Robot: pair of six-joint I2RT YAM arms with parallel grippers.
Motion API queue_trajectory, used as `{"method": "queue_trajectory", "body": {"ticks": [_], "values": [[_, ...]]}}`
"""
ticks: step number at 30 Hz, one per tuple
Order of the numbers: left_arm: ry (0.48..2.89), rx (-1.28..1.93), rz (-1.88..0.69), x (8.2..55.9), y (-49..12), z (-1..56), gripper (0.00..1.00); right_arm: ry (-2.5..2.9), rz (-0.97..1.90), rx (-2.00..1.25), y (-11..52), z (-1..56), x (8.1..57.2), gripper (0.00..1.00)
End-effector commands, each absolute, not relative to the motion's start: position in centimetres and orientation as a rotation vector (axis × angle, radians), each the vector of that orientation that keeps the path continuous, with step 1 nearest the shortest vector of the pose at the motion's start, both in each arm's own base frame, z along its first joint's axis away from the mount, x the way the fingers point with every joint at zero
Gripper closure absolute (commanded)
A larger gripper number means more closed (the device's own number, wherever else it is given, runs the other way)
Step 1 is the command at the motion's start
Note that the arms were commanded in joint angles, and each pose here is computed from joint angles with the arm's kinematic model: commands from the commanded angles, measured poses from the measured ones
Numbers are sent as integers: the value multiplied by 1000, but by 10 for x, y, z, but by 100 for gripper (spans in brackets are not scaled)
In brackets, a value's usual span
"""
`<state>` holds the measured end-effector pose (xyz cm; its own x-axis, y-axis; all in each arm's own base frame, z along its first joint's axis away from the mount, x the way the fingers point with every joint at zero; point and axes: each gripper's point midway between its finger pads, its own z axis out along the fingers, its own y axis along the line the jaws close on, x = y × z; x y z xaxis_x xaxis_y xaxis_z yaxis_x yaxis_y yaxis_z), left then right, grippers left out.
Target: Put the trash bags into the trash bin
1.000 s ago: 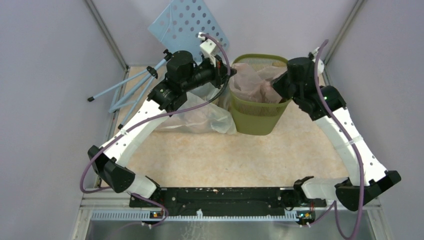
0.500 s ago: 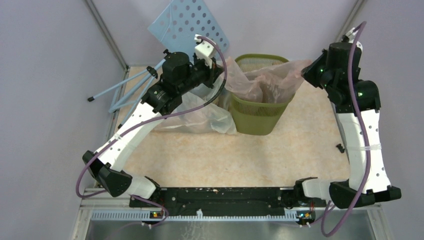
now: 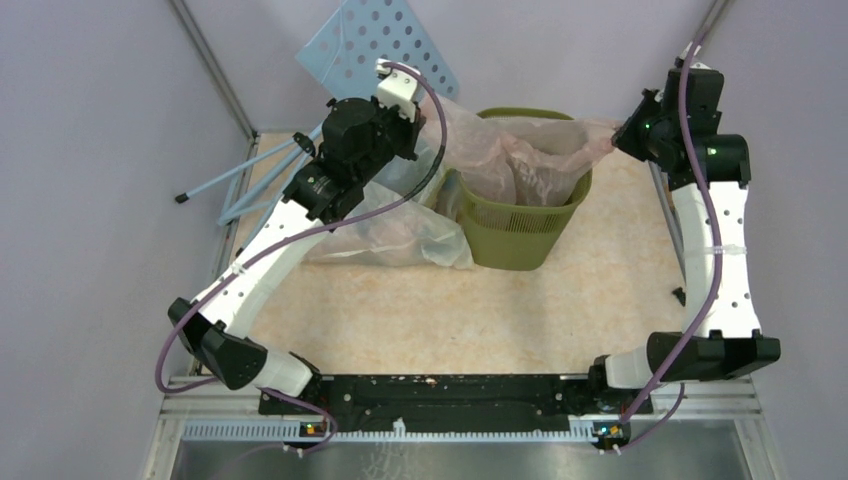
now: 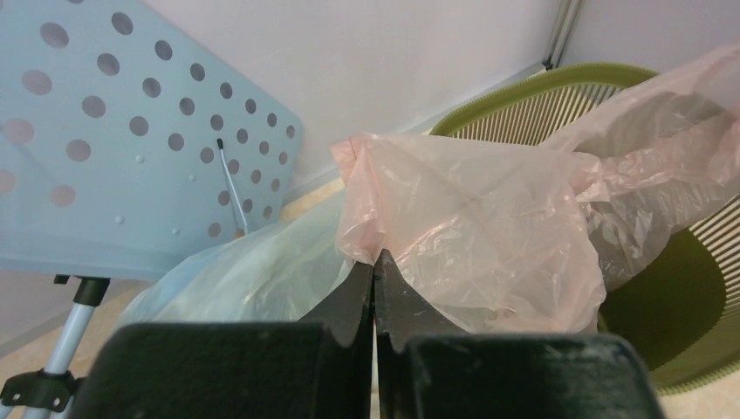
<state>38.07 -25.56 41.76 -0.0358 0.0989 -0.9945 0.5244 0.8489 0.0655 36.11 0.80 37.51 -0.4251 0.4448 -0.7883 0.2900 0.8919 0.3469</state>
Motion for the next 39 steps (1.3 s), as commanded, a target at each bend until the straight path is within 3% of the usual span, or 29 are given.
{"method": "queue_trajectory", "body": {"ticks": [1, 11, 18, 39], "values": [[1470, 507, -417, 397, -272, 446, 100, 1959, 288, 451, 9, 406, 390, 100], [1603, 392, -484, 469, -267, 405, 100, 2104, 407, 502, -2, 360, 455, 98], [1640, 413, -585, 482, -273, 373, 100, 2206, 417, 501, -7, 310, 479, 93], [1898, 414, -793, 485, -304, 258, 100, 2299, 584, 433, 21, 232, 447, 90]]}}
